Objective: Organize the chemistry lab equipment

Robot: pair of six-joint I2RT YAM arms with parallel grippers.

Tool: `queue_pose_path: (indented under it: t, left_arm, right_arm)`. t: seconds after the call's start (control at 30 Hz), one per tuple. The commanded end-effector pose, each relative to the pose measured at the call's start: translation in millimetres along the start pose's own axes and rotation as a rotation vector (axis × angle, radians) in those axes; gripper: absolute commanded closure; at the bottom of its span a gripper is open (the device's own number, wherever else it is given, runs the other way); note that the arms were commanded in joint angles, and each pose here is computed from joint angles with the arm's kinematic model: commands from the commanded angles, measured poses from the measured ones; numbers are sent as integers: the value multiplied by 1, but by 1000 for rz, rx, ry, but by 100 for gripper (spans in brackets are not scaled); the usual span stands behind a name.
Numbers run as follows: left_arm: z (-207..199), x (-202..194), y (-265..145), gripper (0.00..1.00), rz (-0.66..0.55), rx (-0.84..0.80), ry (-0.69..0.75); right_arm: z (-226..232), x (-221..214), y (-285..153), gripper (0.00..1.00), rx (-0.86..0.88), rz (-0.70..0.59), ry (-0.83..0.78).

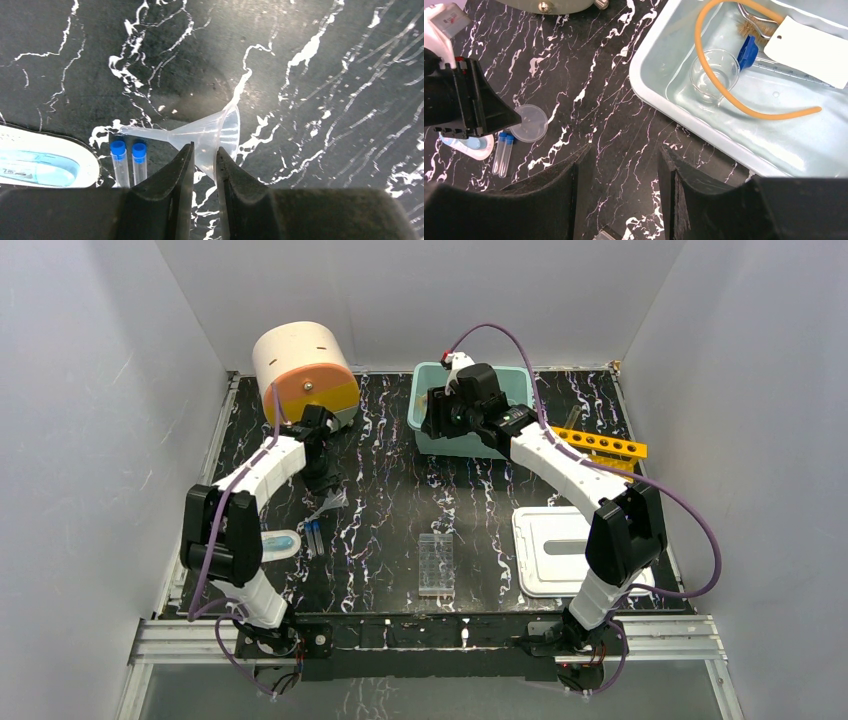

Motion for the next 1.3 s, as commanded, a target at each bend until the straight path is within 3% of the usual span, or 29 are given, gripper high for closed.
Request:
queue_pose_path:
  t: [0.0,0.43,0.67,0.8,0.97,1.27]
  left_arm:
    - [-21,3,-30,100,-13,-143,-9]
    - [-25,4,-63,100,-25,-217,-29]
    - [-29,11,-78,100,-94,-290,-36]
    - [-42,11,-92,100,-107,-402,-16]
    - [-69,16,-124,100,-130,-606,-7]
    - [-110,19,-182,100,28,-863,-275]
  right_arm:
    - [6,25,-16,43,11,-100,-27]
    - [4,25,-24,43,-3,-119,-17]
    - [12,21,-24,42,51,-123,-28]
    - [27,23,-28,40,155,-141,-62]
    - [64,22,-41,33,415,-165,-150]
    - [90,15,-57,32,570,-294,-266]
Point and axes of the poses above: each gripper's point midway between its finger pads, its own y axis out along the fingers, its own z axis along the line the jaws close on, x = y × z, the point moved 2 cm from there along -y, back along the fingers, and after that the axes turned 7 degrees about -y, right-handed, at the moved point
